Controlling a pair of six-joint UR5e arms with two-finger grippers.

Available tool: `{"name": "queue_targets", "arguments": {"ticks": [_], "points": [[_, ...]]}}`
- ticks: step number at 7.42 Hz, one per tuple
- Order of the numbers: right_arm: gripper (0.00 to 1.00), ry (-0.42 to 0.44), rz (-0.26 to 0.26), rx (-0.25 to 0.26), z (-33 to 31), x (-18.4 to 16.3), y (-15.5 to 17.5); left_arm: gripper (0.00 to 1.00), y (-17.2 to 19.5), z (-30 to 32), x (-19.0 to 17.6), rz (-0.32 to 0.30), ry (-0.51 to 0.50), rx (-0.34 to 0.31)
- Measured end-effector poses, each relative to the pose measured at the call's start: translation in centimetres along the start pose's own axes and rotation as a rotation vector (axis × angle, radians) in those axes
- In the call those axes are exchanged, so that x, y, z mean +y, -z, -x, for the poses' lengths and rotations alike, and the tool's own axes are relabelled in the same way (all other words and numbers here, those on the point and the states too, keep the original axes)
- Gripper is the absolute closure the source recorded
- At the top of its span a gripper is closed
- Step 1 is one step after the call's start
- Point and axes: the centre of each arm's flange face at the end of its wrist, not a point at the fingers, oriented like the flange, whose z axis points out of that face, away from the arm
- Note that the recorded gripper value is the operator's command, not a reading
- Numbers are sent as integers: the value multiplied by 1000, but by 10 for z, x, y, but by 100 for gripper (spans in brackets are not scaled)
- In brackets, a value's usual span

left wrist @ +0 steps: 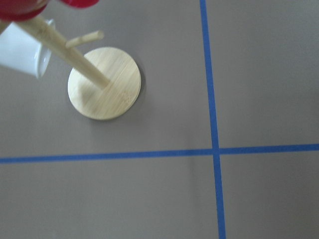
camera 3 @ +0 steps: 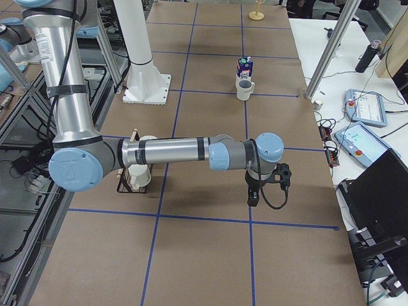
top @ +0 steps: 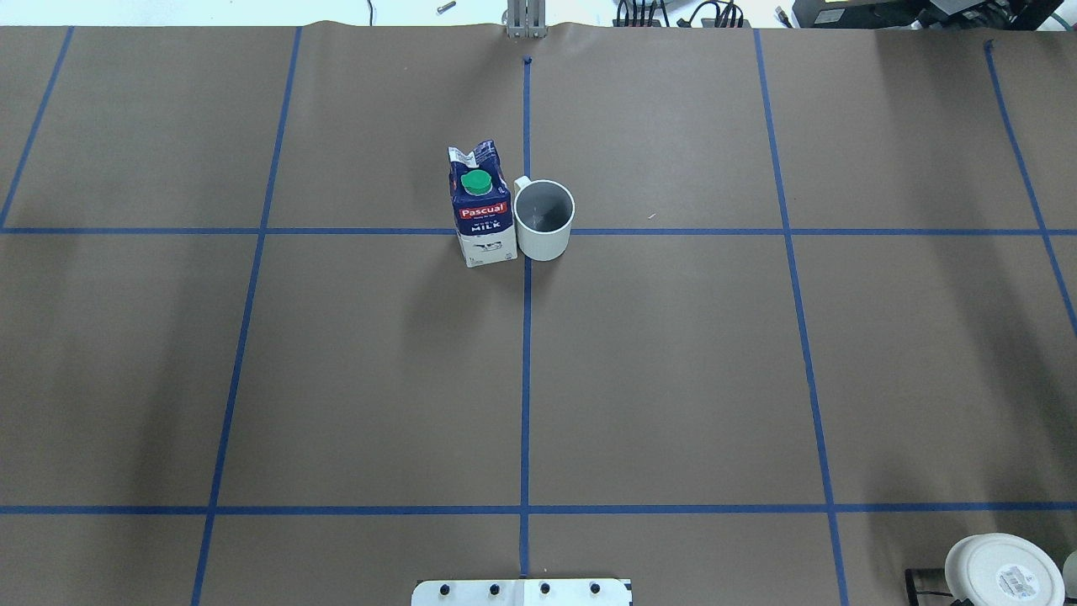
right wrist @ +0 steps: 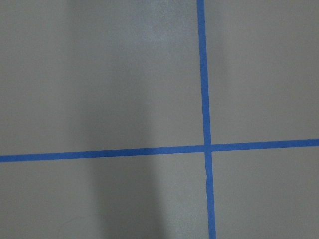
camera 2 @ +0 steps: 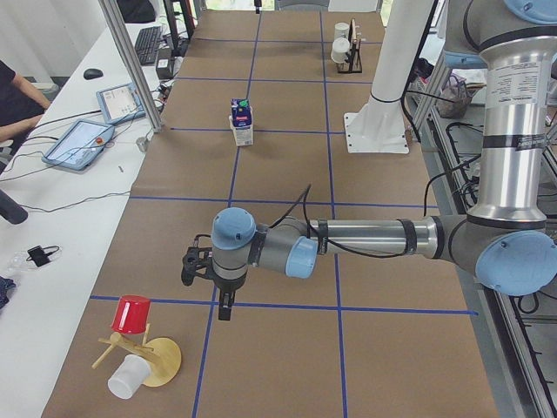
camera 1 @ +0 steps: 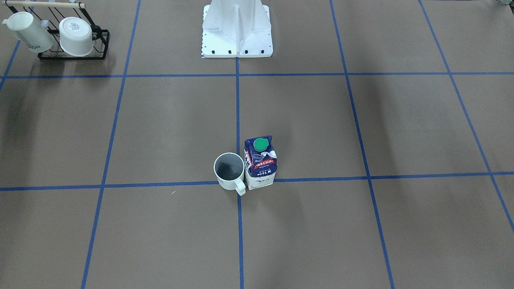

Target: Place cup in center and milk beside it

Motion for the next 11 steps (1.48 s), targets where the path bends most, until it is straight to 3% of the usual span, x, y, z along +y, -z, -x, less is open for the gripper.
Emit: {"name": "queue_targets", "arguments": {"ticks": [2, 5, 11], "points": [[0, -22, 11, 0, -14, 12, -5, 2, 19, 0, 7, 21, 60, 36], [0, -40, 1, -3, -21, 16, 3, 2, 25, -4, 5, 22, 65, 37], [0, -74, 6, 40, -45, 31, -2, 2, 24, -4, 4, 23, 63, 35]]}}
